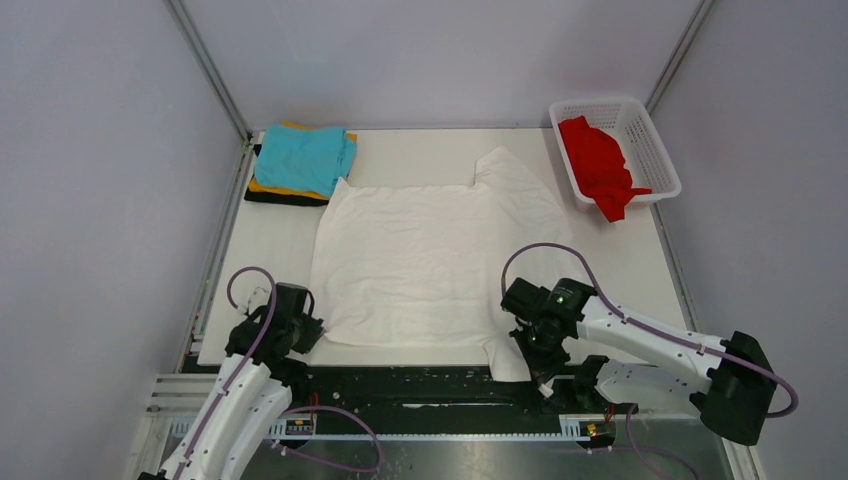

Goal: Fold and stack the t-shirts
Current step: Fold the flattened tshirt in 1/3 of the way

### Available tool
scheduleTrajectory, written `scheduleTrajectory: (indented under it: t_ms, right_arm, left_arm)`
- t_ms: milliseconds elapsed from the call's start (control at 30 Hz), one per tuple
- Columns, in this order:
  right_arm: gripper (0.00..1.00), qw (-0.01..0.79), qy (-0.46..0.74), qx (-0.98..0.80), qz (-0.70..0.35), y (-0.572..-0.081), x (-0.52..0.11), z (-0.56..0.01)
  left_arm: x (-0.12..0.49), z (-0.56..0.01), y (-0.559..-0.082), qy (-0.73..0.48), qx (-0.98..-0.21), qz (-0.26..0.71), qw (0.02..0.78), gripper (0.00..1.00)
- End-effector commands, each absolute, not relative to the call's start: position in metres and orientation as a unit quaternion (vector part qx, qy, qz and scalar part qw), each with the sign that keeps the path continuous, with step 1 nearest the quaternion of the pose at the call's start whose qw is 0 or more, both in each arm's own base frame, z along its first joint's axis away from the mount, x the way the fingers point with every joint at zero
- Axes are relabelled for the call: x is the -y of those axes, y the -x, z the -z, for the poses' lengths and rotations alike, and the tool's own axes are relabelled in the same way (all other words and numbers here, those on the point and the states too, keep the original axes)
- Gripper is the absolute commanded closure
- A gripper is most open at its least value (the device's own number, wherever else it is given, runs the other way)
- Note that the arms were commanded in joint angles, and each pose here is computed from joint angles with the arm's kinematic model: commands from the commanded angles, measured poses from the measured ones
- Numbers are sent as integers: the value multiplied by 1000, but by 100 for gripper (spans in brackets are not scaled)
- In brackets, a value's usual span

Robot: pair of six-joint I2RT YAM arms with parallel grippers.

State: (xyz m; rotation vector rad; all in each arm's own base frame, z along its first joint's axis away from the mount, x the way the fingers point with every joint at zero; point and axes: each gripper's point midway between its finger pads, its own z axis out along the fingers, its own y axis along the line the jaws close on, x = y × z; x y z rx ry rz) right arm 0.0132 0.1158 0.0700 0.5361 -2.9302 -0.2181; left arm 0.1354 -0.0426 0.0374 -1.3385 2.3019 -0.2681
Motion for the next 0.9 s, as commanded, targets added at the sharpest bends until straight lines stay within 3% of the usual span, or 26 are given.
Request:
scheduleTrajectory:
  t_ms: [0,433,867]
  right_arm:
    - [100,79,-184,977,79,-13,-120,-77]
    - [100,-95,-115,986,74,-129,-126,-125]
    - [100,-136,-45,987,72,-219,-120,-143]
  left_arm:
    - [43,-54,-143,497,-827,103,240,100]
    - [55,-99,-217,468,-815,140,311,100]
    - [47,-105,-276,457,-830,82,310,100]
